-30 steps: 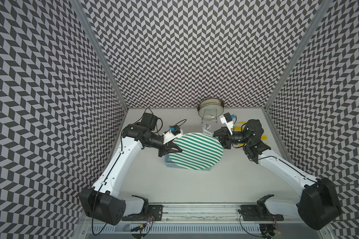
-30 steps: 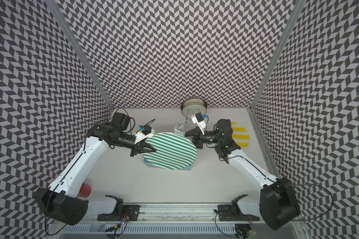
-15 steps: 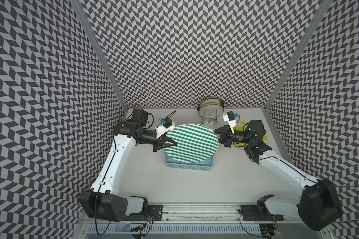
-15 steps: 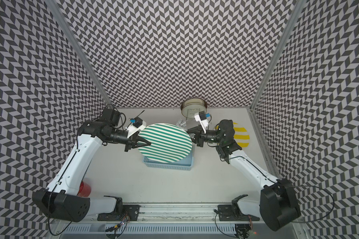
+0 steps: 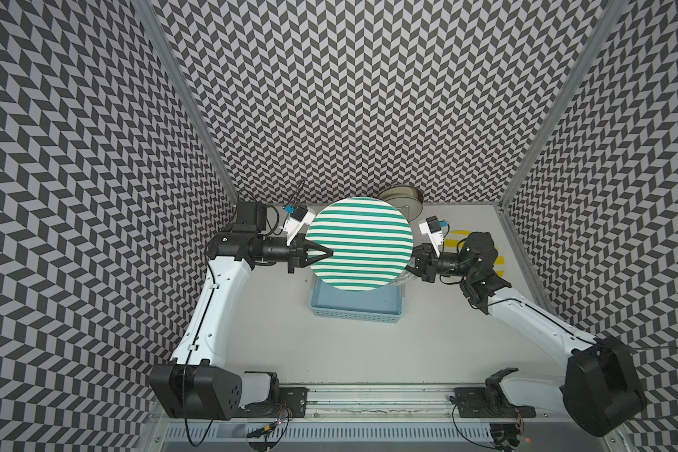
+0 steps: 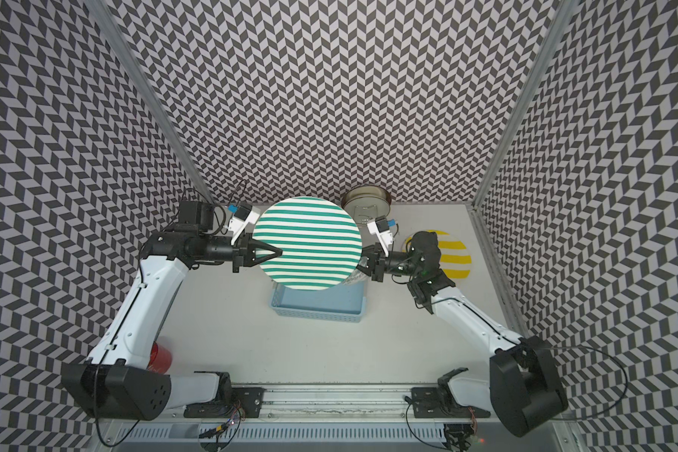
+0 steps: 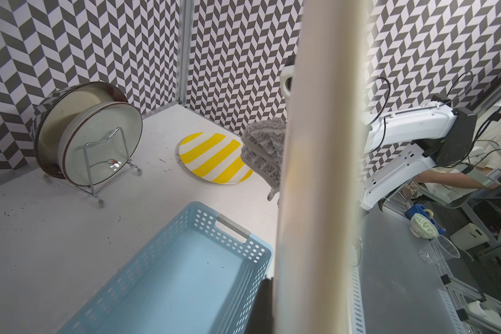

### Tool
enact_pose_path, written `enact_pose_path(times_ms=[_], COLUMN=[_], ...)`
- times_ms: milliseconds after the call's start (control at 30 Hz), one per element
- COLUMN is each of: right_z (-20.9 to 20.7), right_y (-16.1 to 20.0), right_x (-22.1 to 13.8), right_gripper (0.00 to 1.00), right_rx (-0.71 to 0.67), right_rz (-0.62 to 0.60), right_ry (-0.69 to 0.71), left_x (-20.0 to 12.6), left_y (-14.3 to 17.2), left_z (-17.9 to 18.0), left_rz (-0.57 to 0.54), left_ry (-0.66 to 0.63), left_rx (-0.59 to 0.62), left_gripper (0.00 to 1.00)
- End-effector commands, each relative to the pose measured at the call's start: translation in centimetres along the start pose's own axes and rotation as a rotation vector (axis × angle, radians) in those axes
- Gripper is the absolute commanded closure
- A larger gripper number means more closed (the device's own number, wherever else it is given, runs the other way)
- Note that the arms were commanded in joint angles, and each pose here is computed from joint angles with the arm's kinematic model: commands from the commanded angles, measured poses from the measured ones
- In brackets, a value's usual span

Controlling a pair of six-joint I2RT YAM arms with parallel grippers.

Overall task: Wipe the wet plate dry
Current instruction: Wipe the plate with towel.

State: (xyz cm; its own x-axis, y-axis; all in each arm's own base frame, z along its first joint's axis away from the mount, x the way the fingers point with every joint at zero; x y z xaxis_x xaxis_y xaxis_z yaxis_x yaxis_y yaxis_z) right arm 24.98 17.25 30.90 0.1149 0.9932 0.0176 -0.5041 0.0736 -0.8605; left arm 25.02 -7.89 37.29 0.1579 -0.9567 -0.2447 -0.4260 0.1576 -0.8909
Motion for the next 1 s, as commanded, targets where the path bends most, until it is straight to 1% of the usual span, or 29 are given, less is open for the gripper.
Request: enact_pose_path(times_ms=[0,100,233,367,467,567,667,833,967], right_z=[3.1,2.9,2.6,2.9,3.5,4.2,4.9,5.5,6.0], right_y=[-0.6,-0.6,-0.4,-0.3,-0.1,0.0,-0.2,-0.1,-0.1], right_x=[0.2,0.3,0.9,2.3,3.4,3.4,3.3,4.1,5.3], right_gripper=[1.00,1.00,1.00,1.00,1.00,1.00,1.00,1.00,1.00], right_rx=[-0.109,-0.096,-0.078,-0.097,-0.148,-0.190,-0.225,-0.279,-0.334], right_rz=[0.013,-0.017,-0.070,-0.107,-0.134,-0.203,-0.275,-0.332,-0.373], right_ry=[-0.152,-0.131,-0.058,0.013,0.093,0.162,0.216,0.304,0.378], left_x=[-1.0,-0.8,-0.5,0.0,0.4,0.5,0.7,1.4,1.9], left_y=[-1.4,-1.1,-0.8,-0.4,0.0,0.1,0.3,0.4,0.7], left_z=[3.0,3.3,3.9,4.6,5.1,5.5,5.7,5.7,5.8], left_rz=[-0.076,-0.130,-0.177,-0.195,-0.186,-0.187,-0.196,-0.198,-0.187], left_ry=[-0.205,-0.197,-0.156,-0.090,-0.043,-0.049,-0.069,-0.088,-0.071], left_rx=[0.034,-0.012,-0.118,-0.236,-0.314,-0.373,-0.472,-0.598,-0.671], left_gripper=[1.00,1.00,1.00,1.00,1.00,1.00,1.00,1.00,1.00])
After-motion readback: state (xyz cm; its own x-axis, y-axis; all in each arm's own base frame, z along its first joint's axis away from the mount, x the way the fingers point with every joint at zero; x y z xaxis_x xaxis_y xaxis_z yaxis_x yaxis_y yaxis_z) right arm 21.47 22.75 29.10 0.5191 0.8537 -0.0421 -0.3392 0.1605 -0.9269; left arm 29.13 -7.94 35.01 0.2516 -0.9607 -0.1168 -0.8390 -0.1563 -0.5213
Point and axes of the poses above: each gripper's point midway between its finger pads, its own x axis out along the fingers, its own z axis along the line the jaws close on, y = z × x, the point moved 10 cm from there along -x, back along the fingers, and after that the axes turned 1 degree about -x, right-handed, at the moved point
